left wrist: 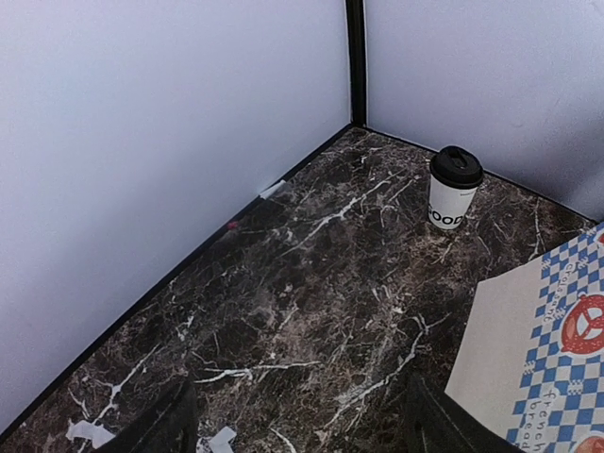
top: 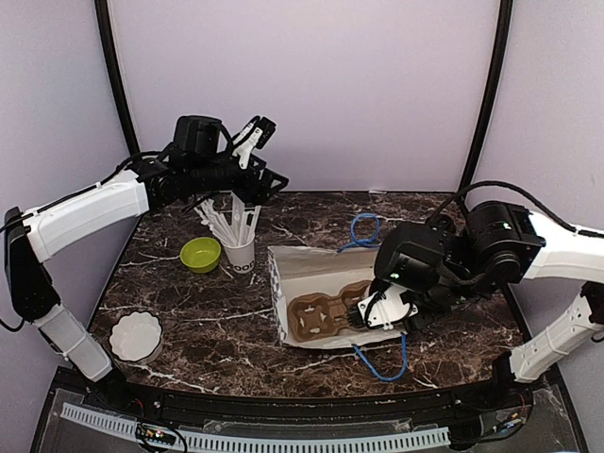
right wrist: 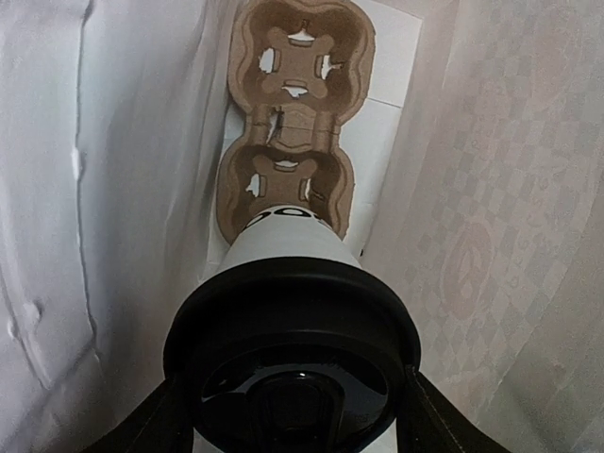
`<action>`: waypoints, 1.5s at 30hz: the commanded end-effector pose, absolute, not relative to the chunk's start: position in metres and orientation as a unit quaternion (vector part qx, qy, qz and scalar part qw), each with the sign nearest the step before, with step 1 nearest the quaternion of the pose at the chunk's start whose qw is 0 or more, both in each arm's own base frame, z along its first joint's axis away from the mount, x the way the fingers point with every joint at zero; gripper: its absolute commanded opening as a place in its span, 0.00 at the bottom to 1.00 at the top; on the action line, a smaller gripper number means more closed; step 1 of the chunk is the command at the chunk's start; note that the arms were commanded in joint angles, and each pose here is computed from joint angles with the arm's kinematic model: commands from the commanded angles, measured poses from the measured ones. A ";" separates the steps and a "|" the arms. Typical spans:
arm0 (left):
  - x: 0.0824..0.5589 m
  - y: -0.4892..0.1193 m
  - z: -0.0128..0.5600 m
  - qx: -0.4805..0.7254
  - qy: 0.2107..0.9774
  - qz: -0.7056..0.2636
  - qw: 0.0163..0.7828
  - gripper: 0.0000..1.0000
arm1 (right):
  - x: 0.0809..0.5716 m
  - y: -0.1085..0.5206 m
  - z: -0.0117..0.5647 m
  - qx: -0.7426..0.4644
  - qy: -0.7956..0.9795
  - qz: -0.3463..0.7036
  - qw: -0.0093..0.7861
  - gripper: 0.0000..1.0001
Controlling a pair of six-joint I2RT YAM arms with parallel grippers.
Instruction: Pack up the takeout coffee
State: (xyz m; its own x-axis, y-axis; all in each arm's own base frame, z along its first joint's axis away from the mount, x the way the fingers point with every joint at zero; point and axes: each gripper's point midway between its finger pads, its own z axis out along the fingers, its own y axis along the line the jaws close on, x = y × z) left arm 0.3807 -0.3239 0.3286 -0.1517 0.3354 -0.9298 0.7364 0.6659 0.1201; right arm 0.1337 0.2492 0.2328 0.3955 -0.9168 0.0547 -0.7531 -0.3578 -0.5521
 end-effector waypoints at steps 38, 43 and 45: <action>0.215 -0.365 0.311 0.533 0.548 -0.446 0.465 0.67 | 0.139 0.267 0.194 -0.798 0.494 -0.190 0.288 0.45; 0.214 -0.367 0.307 0.535 0.548 -0.452 0.458 0.66 | 0.145 0.265 0.190 -0.794 0.502 -0.189 0.286 0.45; 0.214 -0.368 0.307 0.536 0.547 -0.454 0.456 0.66 | 0.146 0.266 0.188 -0.794 0.503 -0.188 0.286 0.44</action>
